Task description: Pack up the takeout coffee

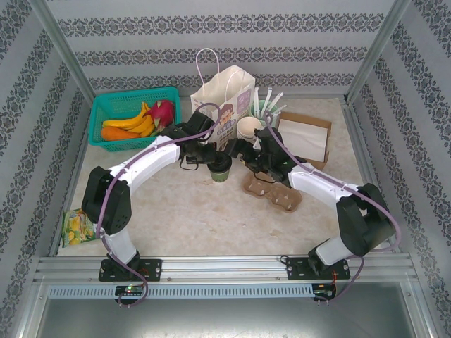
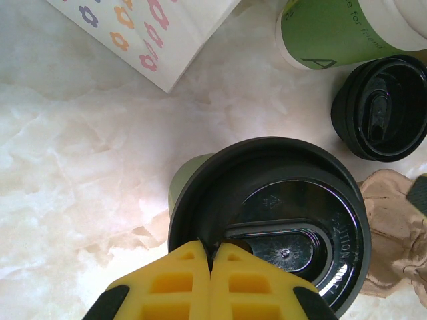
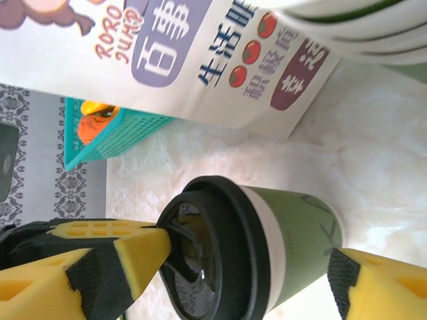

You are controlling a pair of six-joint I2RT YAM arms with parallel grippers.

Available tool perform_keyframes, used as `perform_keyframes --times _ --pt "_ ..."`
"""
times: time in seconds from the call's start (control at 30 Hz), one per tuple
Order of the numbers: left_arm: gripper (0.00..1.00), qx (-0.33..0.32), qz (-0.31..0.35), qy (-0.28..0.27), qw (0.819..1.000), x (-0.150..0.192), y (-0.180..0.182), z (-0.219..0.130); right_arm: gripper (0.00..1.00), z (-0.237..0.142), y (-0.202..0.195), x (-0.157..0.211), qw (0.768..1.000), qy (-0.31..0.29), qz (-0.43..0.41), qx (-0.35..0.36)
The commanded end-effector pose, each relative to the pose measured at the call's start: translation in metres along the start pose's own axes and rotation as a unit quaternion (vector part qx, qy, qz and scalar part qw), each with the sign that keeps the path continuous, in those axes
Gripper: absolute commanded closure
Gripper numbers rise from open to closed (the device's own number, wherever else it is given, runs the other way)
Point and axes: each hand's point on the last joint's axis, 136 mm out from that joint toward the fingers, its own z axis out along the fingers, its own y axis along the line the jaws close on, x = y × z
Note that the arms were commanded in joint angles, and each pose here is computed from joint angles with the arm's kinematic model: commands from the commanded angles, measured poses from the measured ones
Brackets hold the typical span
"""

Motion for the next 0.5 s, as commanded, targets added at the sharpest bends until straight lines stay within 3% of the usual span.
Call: perform_keyframes --times 0.0,0.3,0.37,0.47 --pt "1.0 -0.033 -0.005 0.069 0.997 0.037 0.017 0.025 0.18 -0.004 -0.012 0.004 1.0 0.003 -0.001 0.016" --pt "1.0 -0.031 -0.005 0.071 0.997 0.037 0.015 0.025 0.62 0.004 -0.012 0.009 0.999 0.03 0.016 0.016" --pt "1.0 -0.031 -0.005 0.073 0.997 0.037 0.015 0.026 0.67 0.006 -0.015 0.01 0.999 0.036 0.02 0.022" --pt "1.0 -0.031 -0.006 0.074 0.997 0.037 0.015 0.027 0.68 0.009 -0.014 0.011 0.999 0.043 0.022 0.024"
